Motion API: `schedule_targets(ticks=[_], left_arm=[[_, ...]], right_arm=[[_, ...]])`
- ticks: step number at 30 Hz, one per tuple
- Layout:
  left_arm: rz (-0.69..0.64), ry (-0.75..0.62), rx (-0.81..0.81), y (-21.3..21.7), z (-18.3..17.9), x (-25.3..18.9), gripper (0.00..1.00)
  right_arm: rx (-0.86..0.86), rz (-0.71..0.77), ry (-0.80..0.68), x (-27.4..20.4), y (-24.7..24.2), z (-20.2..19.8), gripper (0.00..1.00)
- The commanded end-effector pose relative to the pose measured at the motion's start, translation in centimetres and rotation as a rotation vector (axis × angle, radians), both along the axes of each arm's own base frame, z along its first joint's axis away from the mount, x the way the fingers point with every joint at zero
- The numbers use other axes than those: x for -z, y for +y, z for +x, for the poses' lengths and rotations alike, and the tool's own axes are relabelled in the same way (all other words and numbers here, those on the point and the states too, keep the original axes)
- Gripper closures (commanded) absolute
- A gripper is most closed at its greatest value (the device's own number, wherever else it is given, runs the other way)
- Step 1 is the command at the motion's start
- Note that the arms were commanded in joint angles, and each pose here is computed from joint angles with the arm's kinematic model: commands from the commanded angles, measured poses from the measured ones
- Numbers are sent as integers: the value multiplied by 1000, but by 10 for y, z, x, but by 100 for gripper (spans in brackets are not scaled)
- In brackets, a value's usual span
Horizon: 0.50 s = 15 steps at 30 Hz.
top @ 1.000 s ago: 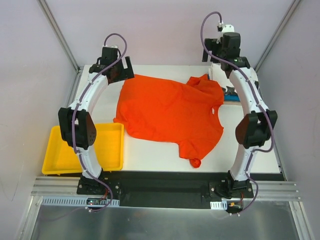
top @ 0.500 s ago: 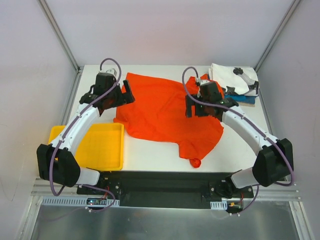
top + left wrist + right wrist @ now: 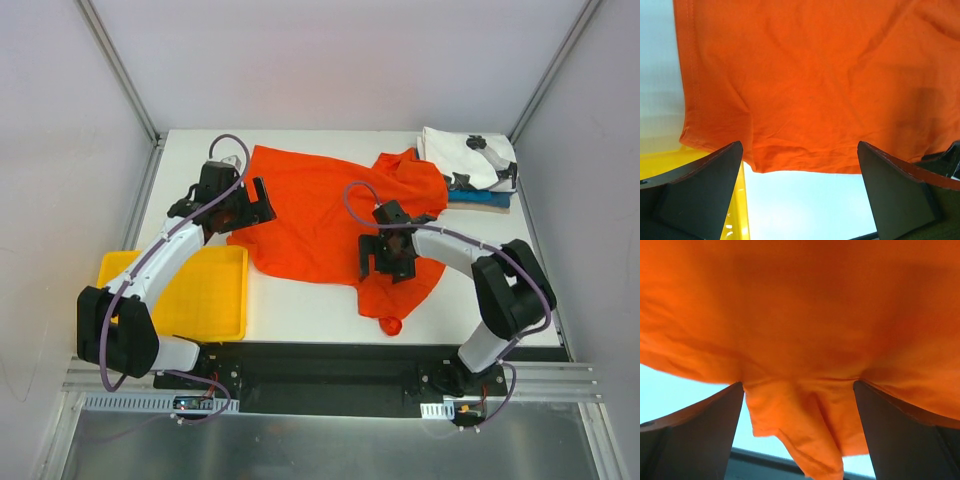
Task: Fold and stack the t-shirts
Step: Flatten the tshirt out
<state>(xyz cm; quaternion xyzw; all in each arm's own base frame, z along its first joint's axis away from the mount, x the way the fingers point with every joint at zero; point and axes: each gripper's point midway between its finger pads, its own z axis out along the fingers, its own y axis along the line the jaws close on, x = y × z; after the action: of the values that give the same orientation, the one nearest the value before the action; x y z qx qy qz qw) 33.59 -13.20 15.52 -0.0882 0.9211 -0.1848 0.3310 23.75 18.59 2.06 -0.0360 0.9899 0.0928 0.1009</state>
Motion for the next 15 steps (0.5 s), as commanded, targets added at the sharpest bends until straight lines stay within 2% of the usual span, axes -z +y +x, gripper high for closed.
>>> schedule_targets(ticks=[1,4,6,8,11,15], left_arm=[[-34,-35,17,-10,4,-9,1],[-40,-24,31,-16,6,-7,1],[-45,-9,53,-22,6,-3,1],[-43,2,77,-32,8,0,1],[-48,17,117,-49,11,4,1],[-48,34,168,-67,15,9,1]], right_arm=[[147,26,88,16,-17,13,4],[226,3,133,25,-46,21,4],[236,102,165,24,-41,27,4],[265,140,150,14,-43,45,4],[284,116,121,1,-55,71,4],[370,-32,117,-6,-105,89,4]])
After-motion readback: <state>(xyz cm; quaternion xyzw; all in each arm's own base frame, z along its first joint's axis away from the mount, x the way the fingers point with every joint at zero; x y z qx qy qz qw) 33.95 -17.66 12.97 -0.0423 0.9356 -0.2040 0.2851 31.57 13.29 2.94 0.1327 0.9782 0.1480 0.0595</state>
